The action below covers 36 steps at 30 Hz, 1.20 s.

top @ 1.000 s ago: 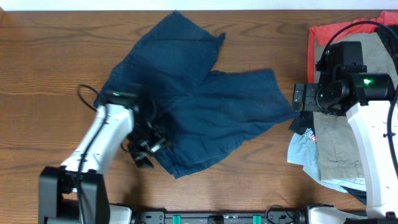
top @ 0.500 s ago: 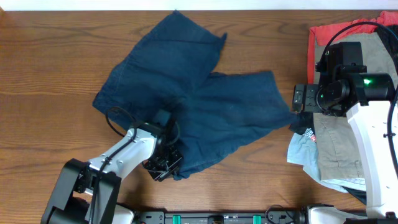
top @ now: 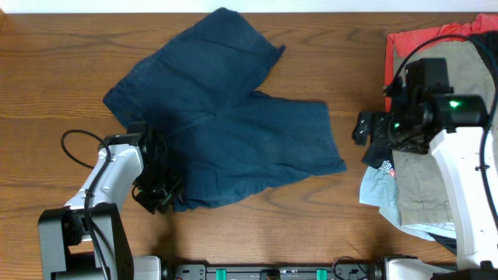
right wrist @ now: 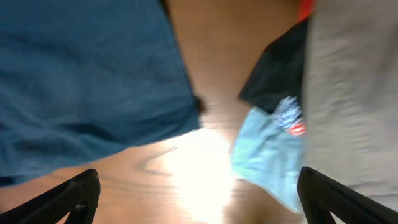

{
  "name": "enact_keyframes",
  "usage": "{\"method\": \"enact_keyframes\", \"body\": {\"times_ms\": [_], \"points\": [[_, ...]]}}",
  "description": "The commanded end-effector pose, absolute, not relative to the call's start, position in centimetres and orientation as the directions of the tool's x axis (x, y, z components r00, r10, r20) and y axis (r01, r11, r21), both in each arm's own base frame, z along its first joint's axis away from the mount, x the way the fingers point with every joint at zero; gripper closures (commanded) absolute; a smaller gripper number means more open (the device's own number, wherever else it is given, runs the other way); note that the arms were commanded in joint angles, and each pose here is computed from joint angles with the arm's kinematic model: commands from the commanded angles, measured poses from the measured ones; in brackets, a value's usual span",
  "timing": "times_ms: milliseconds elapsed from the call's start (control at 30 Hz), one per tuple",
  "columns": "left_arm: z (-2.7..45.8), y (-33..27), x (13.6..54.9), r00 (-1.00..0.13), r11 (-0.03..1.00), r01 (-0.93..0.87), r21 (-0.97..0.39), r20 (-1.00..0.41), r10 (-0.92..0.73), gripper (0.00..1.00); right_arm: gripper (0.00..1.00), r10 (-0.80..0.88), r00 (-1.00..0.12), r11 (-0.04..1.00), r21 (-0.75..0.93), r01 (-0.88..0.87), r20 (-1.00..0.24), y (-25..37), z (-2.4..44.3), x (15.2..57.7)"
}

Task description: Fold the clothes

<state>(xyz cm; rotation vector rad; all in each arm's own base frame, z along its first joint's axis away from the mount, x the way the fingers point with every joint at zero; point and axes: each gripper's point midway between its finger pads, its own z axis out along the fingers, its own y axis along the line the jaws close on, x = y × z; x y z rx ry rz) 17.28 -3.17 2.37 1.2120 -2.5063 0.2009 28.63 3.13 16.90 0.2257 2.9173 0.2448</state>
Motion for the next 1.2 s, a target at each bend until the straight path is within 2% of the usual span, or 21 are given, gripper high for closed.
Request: {"method": "enact_keyframes", "body": {"times_ms": [0,67,167,333,633,767,933,1067,1167], "points": [[2.7,-3.7,15.8,-0.597,0.669,-0.743,0.032,0.421,-0.683,0.57,0.01,0.193,-0.977,0.936,0.315,0.156,-0.092,6.1,14.8,27.0],[2.6,-3.9,15.1,-0.598,0.679,-0.733,0.046,0.433,-0.675,0.48,0.01,0.194,-0.98,0.917,0.363,0.165,-0.044,7.6,12.9,26.1],[2.0,-4.2,14.5,-0.564,0.652,-0.755,0.076,0.432,-0.704,0.47,0.01,0.254,-0.967,0.899,0.368,0.237,0.001,8.5,9.9,25.4],[0.5,-4.6,15.0,-0.512,0.583,-0.808,0.081,0.391,-0.765,0.47,0.03,0.338,-0.941,0.865,0.398,0.305,-0.014,9.8,6.3,25.7],[-1.6,-2.7,15.1,-0.446,0.487,-0.858,0.161,0.236,-0.863,0.48,0.21,0.453,-0.891,0.798,0.465,0.383,-0.044,11.9,2.9,26.2],[-1.8,-2.4,15.7,-0.454,0.486,-0.862,0.147,0.206,-0.867,0.56,0.28,0.501,-0.864,0.791,0.428,0.436,-0.045,11.8,1.4,25.5],[-1.8,-2.4,15.7,-0.455,0.487,-0.861,0.148,0.206,-0.867,0.76,0.23,0.547,-0.835,0.795,0.351,0.494,-0.065,10.5,0.0,24.6],[-1.8,-2.4,15.6,-0.455,0.487,-0.86,0.15,0.207,-0.866,0.76,0.2,0.546,-0.835,0.794,0.356,0.492,-0.063,10.6,0.1,24.6],[-2.0,-2.3,15.2,-0.452,0.487,-0.859,0.159,0.211,-0.867,0.76,0.21,0.567,-0.821,0.786,0.349,0.511,-0.075,10.3,0.0,24.9]]}}
